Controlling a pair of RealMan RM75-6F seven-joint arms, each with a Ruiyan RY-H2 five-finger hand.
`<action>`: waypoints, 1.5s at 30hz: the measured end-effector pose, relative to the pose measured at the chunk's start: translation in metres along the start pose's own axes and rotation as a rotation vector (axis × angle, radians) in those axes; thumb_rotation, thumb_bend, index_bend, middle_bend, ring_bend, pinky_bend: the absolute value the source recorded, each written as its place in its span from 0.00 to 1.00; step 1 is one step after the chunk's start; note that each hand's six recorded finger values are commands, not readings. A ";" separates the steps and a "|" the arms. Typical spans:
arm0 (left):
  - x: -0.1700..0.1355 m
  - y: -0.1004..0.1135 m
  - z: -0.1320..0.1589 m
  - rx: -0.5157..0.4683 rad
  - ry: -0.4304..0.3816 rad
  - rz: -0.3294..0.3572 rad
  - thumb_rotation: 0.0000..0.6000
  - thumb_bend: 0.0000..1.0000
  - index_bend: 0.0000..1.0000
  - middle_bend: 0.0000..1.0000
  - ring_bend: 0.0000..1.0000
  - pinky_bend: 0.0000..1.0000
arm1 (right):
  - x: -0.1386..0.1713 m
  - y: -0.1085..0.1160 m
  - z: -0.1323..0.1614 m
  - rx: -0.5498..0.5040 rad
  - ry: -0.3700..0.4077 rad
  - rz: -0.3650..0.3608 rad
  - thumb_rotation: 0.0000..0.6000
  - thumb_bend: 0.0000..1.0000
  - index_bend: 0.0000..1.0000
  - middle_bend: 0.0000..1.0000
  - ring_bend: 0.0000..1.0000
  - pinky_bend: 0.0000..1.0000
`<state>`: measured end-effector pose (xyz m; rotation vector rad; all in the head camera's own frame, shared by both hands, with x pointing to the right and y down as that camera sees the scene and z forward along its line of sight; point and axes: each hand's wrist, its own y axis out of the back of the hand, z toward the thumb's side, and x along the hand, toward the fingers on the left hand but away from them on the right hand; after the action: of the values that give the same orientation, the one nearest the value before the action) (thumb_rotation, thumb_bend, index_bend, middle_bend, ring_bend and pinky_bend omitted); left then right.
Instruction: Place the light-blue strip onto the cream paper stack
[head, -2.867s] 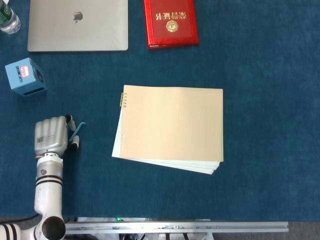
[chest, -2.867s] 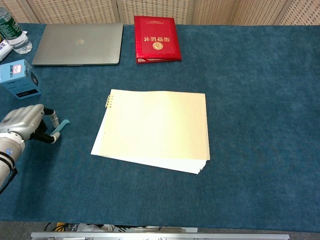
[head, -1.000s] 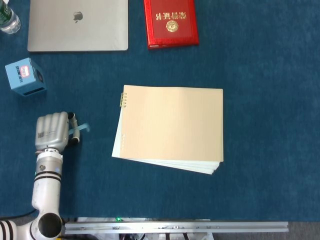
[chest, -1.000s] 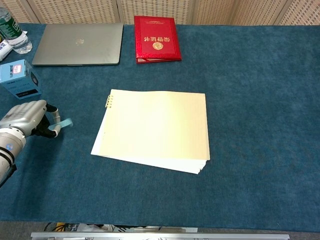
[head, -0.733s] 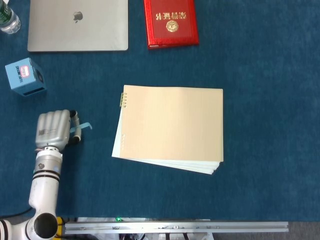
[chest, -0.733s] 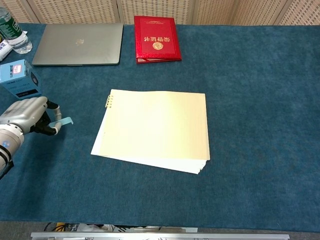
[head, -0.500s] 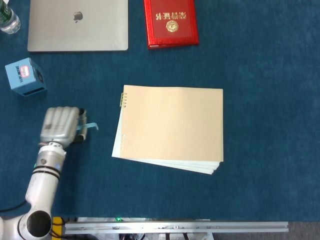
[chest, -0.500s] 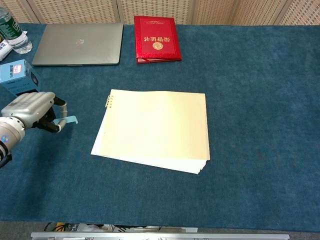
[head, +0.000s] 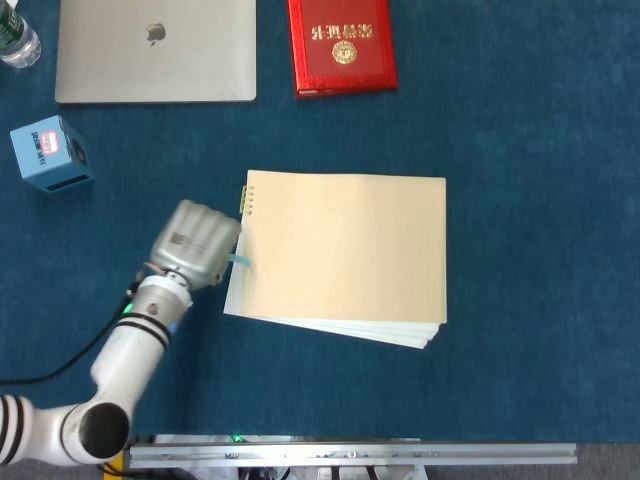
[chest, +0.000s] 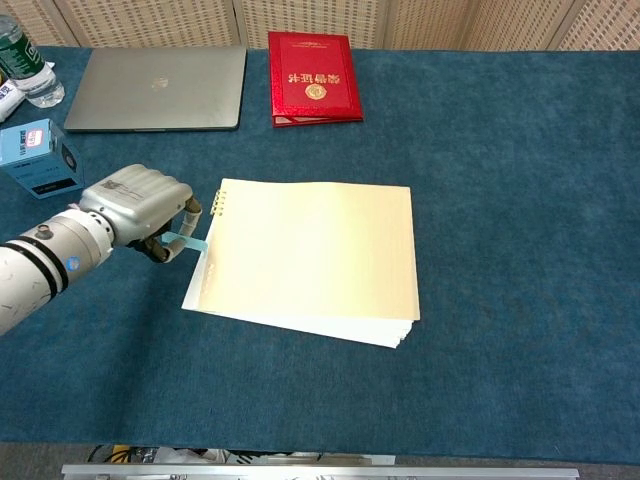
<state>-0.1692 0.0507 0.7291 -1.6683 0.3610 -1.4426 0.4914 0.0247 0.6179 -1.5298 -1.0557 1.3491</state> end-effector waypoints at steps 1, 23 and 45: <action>0.002 0.002 0.006 0.020 -0.015 -0.001 1.00 0.44 0.58 1.00 1.00 1.00 | 0.000 0.000 0.000 -0.001 0.000 0.000 1.00 0.32 0.45 0.51 0.50 0.51; 0.043 0.020 0.060 0.195 -0.061 -0.009 1.00 0.44 0.56 1.00 1.00 1.00 | 0.012 0.005 -0.012 -0.021 -0.028 -0.020 1.00 0.32 0.46 0.51 0.51 0.51; 0.047 0.026 0.044 0.177 -0.018 -0.004 1.00 0.44 0.35 1.00 1.00 1.00 | 0.012 0.005 -0.013 -0.020 -0.033 -0.025 1.00 0.32 0.46 0.51 0.51 0.51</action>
<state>-0.1079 0.0214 0.7430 -1.5388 0.2133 -1.4196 0.5053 0.0341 0.6102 -1.5086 -1.1078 1.3548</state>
